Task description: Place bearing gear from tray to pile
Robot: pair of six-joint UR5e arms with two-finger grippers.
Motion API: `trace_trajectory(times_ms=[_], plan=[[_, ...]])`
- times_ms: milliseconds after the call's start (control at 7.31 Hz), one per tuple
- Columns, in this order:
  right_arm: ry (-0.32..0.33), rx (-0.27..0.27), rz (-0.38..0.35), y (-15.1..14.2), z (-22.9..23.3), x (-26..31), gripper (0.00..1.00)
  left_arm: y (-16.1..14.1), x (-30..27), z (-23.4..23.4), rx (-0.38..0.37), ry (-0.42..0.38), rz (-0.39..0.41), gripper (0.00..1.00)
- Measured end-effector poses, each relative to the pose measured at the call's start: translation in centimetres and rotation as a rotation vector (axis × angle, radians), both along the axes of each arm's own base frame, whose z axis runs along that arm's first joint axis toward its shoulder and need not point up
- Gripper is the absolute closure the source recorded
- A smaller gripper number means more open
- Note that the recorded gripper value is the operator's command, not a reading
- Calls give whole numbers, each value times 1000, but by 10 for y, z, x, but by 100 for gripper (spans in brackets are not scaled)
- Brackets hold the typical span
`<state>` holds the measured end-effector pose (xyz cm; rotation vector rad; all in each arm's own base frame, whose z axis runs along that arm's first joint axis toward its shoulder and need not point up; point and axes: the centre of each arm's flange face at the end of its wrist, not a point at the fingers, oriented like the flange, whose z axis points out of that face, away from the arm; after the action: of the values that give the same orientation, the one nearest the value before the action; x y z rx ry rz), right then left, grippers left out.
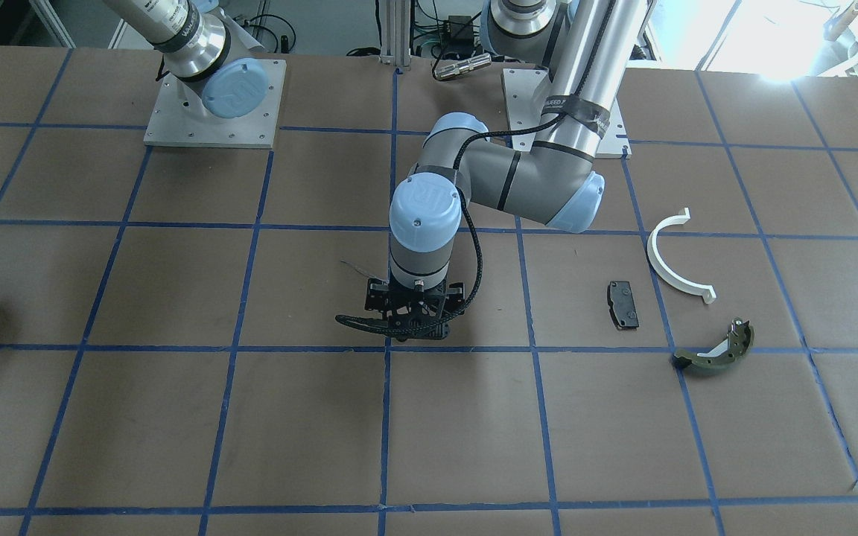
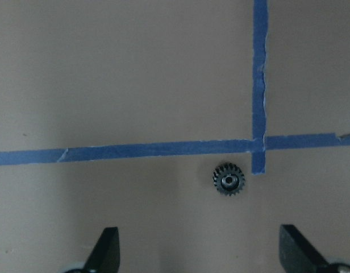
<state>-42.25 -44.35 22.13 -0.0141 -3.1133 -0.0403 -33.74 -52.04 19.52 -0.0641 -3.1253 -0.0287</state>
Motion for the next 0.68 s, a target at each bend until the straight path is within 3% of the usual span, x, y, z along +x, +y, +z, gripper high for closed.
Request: trace_trajectory(times_ms=[547,684], plan=[[25,-14,12,-7,-25,-17,19,-7,-9,-20,-38,15,17,12],[21,-15,15,-8,-26,-16,19,-8,-10,-21,-44,18,19,28]])
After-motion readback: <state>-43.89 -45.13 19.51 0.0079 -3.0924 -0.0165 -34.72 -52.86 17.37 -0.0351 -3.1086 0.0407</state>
